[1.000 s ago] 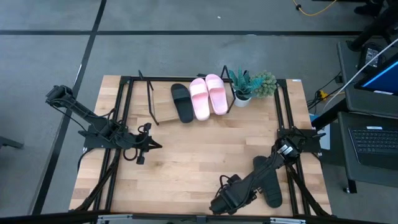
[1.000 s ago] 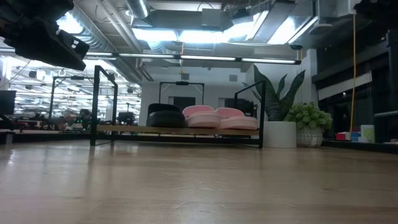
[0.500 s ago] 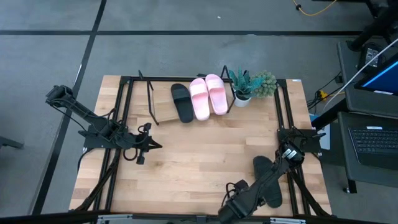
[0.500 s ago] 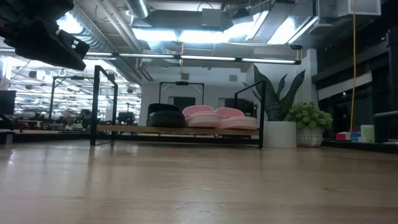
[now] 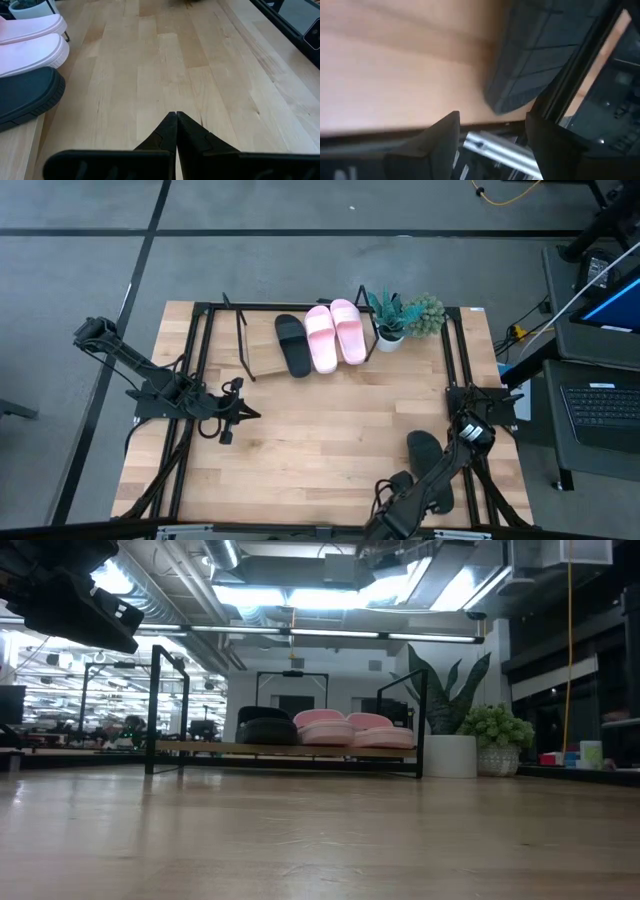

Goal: Pick and place slides into the shelf
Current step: Put the black slide on the shelf

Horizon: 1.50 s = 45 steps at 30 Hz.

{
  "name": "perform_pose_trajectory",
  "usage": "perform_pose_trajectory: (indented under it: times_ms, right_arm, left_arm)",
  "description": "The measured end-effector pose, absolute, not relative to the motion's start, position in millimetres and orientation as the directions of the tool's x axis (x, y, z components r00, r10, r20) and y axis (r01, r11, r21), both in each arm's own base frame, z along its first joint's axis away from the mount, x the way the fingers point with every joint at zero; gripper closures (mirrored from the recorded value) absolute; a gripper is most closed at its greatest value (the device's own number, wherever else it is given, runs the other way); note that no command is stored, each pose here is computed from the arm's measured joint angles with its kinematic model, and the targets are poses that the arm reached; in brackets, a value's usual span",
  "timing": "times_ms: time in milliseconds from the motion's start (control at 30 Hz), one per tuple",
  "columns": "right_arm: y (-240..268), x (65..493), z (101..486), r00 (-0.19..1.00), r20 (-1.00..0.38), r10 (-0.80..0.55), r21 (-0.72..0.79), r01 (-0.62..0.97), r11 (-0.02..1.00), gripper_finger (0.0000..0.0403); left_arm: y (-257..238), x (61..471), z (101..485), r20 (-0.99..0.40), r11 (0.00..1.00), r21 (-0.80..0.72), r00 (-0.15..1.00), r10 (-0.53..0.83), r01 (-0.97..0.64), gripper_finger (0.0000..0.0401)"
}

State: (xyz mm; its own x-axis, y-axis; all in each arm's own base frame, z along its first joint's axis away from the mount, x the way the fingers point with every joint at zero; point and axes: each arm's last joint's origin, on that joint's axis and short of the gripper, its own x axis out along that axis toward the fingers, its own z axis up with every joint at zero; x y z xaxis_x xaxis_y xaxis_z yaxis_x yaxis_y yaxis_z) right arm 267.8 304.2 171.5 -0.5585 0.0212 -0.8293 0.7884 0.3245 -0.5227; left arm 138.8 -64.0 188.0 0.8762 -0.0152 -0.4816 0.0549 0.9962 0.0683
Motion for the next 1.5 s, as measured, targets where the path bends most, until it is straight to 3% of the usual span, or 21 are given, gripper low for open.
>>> perform_pose_trajectory:
  times_ms: [133, 333, 900, 1500]
  right_arm:
    - [299, 263, 157, -0.566, -0.824, -0.027, -0.554, 0.793, 0.255, 0.0178]
    - [293, 258, 144, -0.587, -0.808, -0.058, -0.581, 0.776, 0.245, 0.0176]
    - [278, 244, 121, -0.631, -0.764, -0.132, -0.636, 0.772, -0.012, 0.0185]
    - [277, 227, 114, -0.707, -0.685, -0.175, -0.698, 0.706, -0.122, 0.0195]
  left_arm:
    - [-64, 139, 188, -0.482, 0.996, 0.068, 0.876, -0.015, 0.055, 0.0401]
    - [-64, 139, 188, -0.481, 0.996, 0.068, 0.876, -0.015, 0.055, 0.0401]
    - [-64, 139, 188, -0.482, 0.995, 0.076, 0.876, -0.015, 0.059, 0.0401]
    - [-64, 139, 188, -0.482, 0.993, 0.094, 0.876, -0.015, 0.069, 0.0401]
